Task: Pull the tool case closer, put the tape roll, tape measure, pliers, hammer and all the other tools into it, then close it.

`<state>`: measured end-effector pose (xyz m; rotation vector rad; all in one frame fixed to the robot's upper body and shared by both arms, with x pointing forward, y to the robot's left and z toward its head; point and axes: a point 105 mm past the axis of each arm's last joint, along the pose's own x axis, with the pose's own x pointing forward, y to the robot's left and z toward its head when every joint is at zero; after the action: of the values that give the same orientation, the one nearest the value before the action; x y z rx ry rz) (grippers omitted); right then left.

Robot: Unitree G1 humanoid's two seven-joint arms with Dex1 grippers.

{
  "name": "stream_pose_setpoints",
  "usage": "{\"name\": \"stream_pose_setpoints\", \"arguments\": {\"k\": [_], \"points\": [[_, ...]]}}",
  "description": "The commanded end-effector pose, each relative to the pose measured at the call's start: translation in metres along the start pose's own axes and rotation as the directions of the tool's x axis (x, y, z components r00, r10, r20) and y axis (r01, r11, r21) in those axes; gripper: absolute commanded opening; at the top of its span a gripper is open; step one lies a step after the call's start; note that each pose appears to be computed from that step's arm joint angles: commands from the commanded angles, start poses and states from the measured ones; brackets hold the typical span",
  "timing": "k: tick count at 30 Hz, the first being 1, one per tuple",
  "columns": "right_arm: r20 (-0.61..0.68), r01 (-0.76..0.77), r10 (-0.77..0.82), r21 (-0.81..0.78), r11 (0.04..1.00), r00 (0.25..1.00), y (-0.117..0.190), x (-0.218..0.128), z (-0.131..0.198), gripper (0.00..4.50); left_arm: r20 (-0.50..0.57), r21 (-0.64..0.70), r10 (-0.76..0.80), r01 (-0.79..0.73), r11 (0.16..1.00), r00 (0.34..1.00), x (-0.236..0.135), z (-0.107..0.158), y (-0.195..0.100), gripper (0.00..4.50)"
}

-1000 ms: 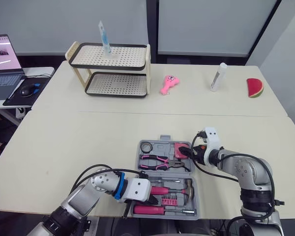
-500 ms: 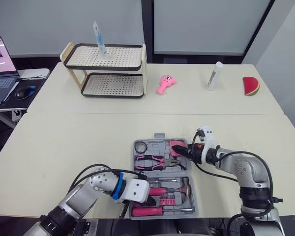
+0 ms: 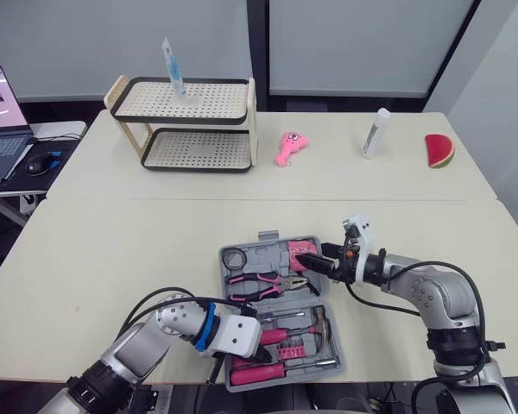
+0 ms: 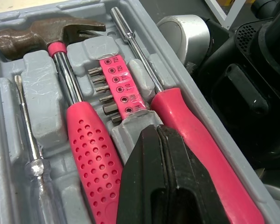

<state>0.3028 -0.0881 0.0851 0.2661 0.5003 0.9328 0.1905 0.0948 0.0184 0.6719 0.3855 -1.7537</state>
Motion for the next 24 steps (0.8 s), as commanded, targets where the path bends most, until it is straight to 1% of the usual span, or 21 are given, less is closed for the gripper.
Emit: {"name": "stream_pose_setpoints", "arguments": {"k": [1,7,13,24], "points": [[0.050,-0.113,0.115,-0.047,0.992,0.992,0.021,0.003,0.016,4.48,-0.086,-0.059,-0.054,0.049,0.997,0.995,0.003,-0.022,-0.013,0.00],[0.087,-0.150,0.154,-0.045,0.988,0.984,0.028,0.001,0.021,4.48,-0.092,-0.057,-0.057,0.052,0.997,0.994,0.001,-0.023,-0.014,0.00],[0.087,-0.187,0.193,-0.064,0.980,0.977,0.035,-0.001,0.024,4.48,-0.096,-0.056,-0.059,0.054,0.997,0.994,0.000,-0.024,-0.016,0.00],[0.022,-0.215,0.225,-0.212,0.953,0.974,0.045,-0.011,0.022,4.48,-0.089,-0.054,-0.032,0.027,0.998,0.996,-0.005,-0.024,-0.013,0.00]]}}
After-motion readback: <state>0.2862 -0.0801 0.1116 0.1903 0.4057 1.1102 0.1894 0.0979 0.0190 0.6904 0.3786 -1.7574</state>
